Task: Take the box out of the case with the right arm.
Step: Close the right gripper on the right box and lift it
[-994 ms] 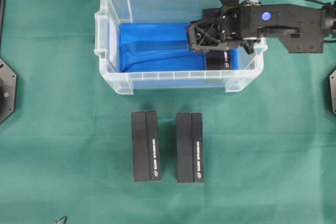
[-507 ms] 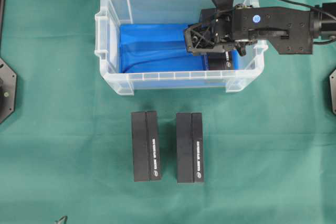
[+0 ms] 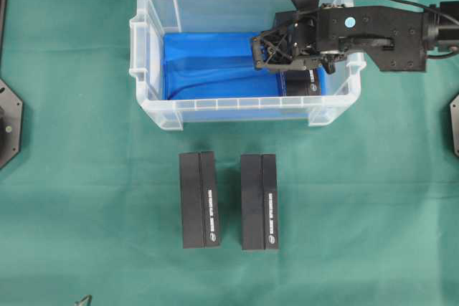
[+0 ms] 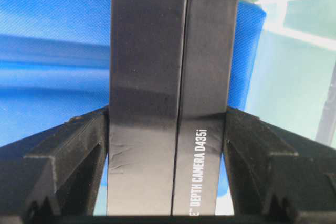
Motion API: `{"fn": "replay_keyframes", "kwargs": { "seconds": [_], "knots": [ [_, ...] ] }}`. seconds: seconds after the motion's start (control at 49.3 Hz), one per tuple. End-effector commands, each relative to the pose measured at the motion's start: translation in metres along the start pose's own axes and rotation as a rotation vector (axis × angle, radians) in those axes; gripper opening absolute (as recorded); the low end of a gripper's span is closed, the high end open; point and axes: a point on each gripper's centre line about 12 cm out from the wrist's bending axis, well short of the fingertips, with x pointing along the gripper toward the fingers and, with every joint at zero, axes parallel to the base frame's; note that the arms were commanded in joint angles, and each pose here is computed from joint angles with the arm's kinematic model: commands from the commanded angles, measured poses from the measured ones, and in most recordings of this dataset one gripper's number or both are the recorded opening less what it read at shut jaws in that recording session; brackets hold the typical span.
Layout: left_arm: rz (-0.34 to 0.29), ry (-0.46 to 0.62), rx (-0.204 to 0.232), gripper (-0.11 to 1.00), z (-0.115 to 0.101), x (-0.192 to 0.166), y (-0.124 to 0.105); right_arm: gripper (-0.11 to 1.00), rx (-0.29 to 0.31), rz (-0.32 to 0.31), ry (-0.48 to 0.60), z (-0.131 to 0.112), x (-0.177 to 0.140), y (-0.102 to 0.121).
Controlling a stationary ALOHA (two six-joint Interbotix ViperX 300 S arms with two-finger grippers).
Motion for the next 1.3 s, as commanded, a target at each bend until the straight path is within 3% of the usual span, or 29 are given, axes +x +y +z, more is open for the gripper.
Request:
{"fn": "replay_keyframes", "kwargs": {
  "seconds": [0.0,0.426,1.015,1.278],
  "knots": [
    [-0.001,-0.014,0.003,0.0,0.003,-0.003,-0.001,0.65,0.02,0.013,0.007,-0.001,-0.002,0.001],
    [-0.003,-0.017,0.003,0.0,0.003,-0.003,-0.001,0.65,0.033,0.07,-0.007,0.006,-0.026,0.002],
    [-0.002,-0.012,0.003,0.0,0.003,-0.003,-0.001,0.65,0.064,0.101,-0.166,0.042,-0.145,-0.002],
    [-0.001,-0.016,0.003,0.0,0.003,-0.003,-0.001,0.65,0.041,0.129,-0.19,0.045,-0.181,0.002]
  ]
}}
